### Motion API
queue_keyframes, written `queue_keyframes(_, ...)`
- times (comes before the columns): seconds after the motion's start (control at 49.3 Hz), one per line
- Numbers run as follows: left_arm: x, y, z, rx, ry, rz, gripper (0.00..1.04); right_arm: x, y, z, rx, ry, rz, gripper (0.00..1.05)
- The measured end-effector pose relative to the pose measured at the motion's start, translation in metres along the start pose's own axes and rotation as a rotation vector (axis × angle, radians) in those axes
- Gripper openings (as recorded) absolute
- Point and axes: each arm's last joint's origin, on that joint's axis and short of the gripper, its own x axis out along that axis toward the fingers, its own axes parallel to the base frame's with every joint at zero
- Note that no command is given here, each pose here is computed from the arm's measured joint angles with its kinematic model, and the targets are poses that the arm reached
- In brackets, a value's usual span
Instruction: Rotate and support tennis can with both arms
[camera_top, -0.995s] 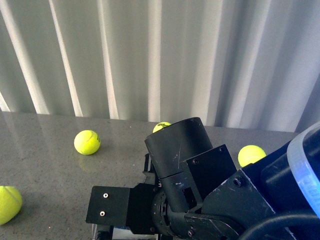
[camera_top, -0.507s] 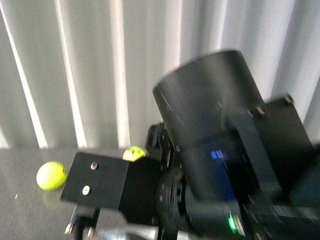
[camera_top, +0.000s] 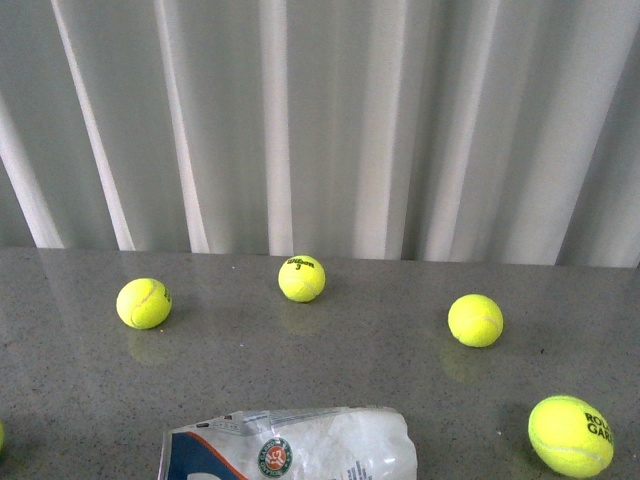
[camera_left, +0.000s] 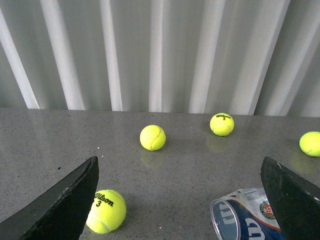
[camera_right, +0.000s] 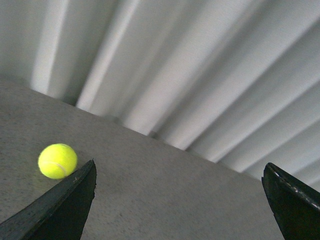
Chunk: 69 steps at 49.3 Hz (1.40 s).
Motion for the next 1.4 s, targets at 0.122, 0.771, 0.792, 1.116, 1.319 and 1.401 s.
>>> queue_keyframes(0.122, 0.0, 0.0, 0.0, 0.0, 0.0, 0.001, 0.98, -0.019, -0.024, -0.016, 0.065, 0.023, -0.149, 0.98)
queue_keyframes(0.771, 0.0, 0.0, 0.0, 0.0, 0.0, 0.0, 0.98, -0.087, 0.0, -0.101, 0.507, -0.124, 0.144, 0.03)
queue_keyframes(0.792, 0.0, 0.0, 0.0, 0.0, 0.0, 0.0, 0.98, -0.087, -0.001, -0.101, 0.507, -0.124, 0.143, 0.03)
queue_keyframes(1.116, 0.0, 0.0, 0.0, 0.0, 0.0, 0.0, 0.98, -0.096, -0.002, -0.102, 0.509, -0.126, 0.143, 0.03)
queue_keyframes(1.319, 0.0, 0.0, 0.0, 0.0, 0.0, 0.0, 0.98, -0.1, -0.002, -0.103, 0.51, -0.126, 0.141, 0.03)
queue_keyframes(1.401, 0.0, 0.0, 0.0, 0.0, 0.0, 0.0, 0.98, -0.101, -0.002, -0.103, 0.51, -0.125, 0.143, 0.03)
